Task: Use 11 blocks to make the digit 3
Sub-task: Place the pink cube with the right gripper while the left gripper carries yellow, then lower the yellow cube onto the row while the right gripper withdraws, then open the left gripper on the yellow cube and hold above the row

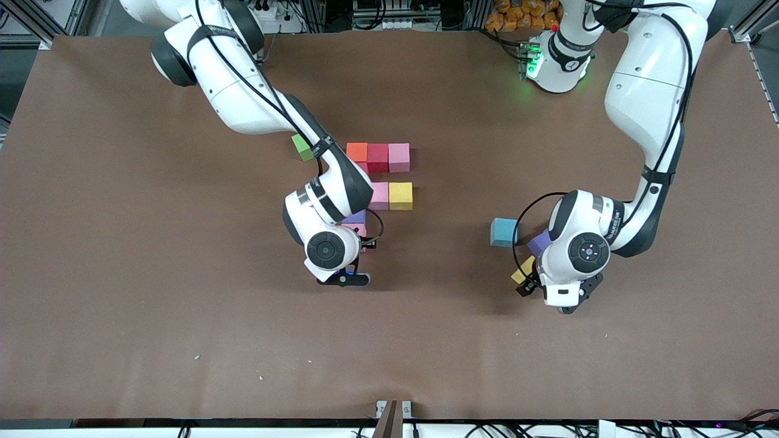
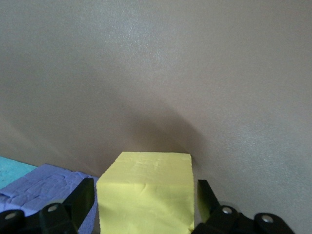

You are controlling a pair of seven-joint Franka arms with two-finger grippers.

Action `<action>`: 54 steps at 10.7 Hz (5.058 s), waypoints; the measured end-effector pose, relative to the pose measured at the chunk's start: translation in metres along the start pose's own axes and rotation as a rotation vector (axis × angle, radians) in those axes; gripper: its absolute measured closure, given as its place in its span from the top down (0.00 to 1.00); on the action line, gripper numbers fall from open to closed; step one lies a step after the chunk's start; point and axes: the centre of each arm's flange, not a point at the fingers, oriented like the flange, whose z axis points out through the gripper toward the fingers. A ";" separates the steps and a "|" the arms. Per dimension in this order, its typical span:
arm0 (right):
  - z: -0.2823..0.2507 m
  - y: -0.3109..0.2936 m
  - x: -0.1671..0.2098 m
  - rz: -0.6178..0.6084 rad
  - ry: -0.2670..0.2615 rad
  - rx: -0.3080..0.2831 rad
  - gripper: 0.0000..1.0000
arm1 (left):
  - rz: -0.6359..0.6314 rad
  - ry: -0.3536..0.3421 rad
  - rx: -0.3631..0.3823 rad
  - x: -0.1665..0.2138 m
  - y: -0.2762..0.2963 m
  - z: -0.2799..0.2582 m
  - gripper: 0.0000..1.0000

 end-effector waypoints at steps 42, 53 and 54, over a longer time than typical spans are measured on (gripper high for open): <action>-0.438 0.424 -0.218 -0.157 0.371 0.001 1.00 | -0.760 -0.208 -0.094 -0.319 0.175 -0.011 0.60; -0.430 0.431 -0.208 -0.143 0.348 0.004 1.00 | -0.791 -0.226 -0.122 -0.324 0.185 -0.009 0.60; -0.430 0.431 -0.208 -0.143 0.348 0.004 1.00 | -0.788 -0.226 -0.122 -0.327 0.186 -0.009 0.60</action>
